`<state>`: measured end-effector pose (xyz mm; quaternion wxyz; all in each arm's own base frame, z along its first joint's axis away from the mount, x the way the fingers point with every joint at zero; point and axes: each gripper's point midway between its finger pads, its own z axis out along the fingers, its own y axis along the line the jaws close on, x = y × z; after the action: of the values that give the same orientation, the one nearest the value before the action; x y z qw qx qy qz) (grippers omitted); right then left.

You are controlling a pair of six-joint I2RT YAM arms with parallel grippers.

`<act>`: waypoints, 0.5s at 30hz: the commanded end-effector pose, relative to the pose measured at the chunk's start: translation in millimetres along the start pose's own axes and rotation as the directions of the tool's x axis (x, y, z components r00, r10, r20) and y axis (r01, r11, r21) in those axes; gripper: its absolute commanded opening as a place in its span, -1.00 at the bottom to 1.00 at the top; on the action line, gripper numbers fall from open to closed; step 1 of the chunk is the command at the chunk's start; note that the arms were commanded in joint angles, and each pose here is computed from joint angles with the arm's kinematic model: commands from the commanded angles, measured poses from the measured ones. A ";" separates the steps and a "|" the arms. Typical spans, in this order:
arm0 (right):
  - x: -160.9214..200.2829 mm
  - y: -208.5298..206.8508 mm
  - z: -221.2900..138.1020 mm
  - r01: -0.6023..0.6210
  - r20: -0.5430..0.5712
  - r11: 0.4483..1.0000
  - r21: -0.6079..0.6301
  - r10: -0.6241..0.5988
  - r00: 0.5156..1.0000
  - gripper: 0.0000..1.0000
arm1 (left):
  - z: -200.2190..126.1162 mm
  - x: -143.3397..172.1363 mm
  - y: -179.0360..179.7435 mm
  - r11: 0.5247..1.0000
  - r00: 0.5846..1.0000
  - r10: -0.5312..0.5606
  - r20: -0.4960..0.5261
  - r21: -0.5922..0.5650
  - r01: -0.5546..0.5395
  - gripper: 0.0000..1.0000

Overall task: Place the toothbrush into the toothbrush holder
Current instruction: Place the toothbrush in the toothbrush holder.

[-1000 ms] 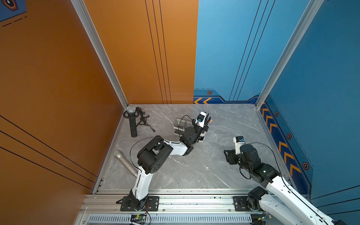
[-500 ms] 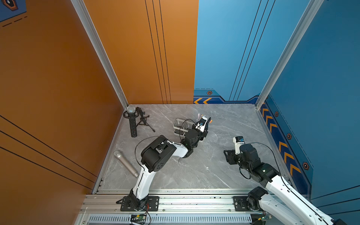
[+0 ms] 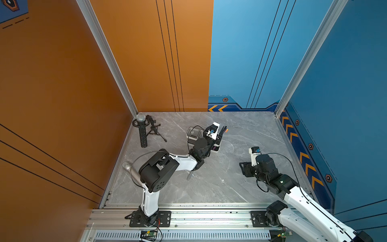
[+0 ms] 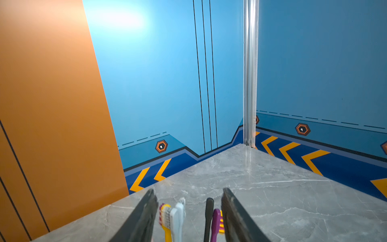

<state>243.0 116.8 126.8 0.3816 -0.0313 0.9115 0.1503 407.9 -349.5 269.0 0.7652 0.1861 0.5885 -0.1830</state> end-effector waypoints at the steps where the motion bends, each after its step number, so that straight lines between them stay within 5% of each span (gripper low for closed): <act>1: -14.7 12.3 -2.9 -0.008 0.012 0.999 -0.047 0.008 1.000 0.11 | -18.9 -25.9 -0.4 1.000 0.999 0.024 0.037 -0.021 -0.023 0.07; 4: -20.5 25.0 -3.0 -0.023 -0.013 0.996 -0.084 0.022 1.000 0.10 | -59.7 -29.7 17.0 0.988 0.997 0.055 -0.047 -0.143 -0.062 0.06; 8: -23.5 39.4 3.2 -0.009 -0.053 0.995 -0.099 0.004 0.999 0.10 | -122.8 -3.6 35.0 0.971 0.943 0.076 -0.324 -0.189 -0.144 -0.03; 11: -26.5 39.4 9.4 0.000 -0.070 0.997 -0.074 -0.005 0.998 0.09 | -172.8 22.4 49.8 0.978 0.792 -0.032 -0.609 -0.184 -0.102 -0.09; 15: -31.3 42.4 16.3 0.003 -0.084 0.998 -0.066 -0.008 0.996 0.09 | -224.5 38.4 52.5 0.981 0.583 -0.119 -0.803 -0.187 -0.058 -0.17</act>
<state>264.4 156.0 141.2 0.3423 -0.0557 0.9213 0.1759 295.3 -236.8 271.4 0.6048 0.1452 0.7750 -0.1123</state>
